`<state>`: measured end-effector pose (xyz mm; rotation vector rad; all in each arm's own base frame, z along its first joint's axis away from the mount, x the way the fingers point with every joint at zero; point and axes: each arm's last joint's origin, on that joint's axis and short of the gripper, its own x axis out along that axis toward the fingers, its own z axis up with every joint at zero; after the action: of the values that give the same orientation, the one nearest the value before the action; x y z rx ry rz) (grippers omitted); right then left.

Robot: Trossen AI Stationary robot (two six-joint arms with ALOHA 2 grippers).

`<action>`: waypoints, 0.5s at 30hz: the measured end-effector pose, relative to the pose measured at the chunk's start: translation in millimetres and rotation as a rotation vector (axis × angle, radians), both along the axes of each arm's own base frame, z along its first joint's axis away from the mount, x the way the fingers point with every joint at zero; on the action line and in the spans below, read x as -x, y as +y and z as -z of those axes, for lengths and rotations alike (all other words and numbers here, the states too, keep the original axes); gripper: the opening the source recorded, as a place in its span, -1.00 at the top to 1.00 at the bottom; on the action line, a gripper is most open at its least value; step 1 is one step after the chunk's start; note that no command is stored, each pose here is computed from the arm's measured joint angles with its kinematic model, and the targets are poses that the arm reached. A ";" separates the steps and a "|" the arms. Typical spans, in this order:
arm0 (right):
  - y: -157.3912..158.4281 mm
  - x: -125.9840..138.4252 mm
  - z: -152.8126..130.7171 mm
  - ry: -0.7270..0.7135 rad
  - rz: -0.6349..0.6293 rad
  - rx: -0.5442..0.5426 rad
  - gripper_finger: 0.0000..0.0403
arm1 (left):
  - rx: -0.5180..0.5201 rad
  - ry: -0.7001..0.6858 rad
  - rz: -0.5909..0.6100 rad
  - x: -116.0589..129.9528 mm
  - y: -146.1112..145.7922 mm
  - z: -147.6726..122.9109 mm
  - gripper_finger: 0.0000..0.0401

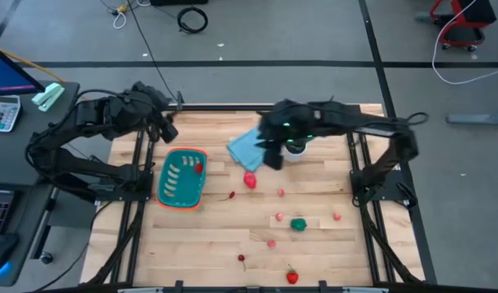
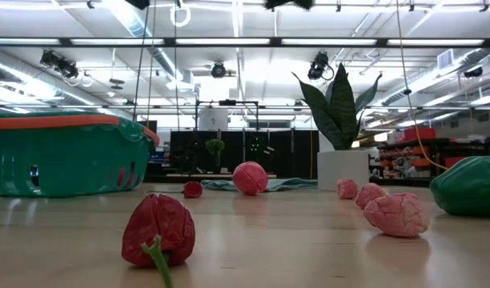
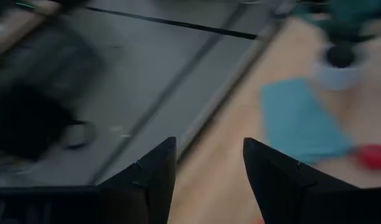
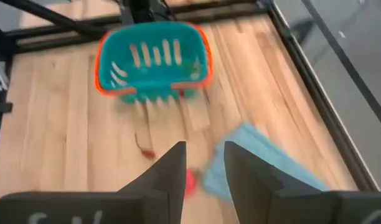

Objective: Pick and placing Produce into tupperware
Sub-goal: Put the top red cherry into the blue basket

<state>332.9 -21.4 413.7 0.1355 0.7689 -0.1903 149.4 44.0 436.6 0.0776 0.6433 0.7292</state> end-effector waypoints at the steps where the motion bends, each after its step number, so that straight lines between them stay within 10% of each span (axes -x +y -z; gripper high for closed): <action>1: 3.2 9.8 -2.8 0.011 0.017 0.008 0.42 | 0.043 -0.006 0.040 -4.2 -1.2 1.8 0.06; 15: 41.0 79.5 59.9 0.045 0.462 0.221 0.42 | 0.306 0.321 0.222 -107.9 -26.4 72.0 0.07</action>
<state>253.4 19.6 353.8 0.0977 0.7475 -0.7163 257.4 17.7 364.6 -0.0165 1.0293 0.3994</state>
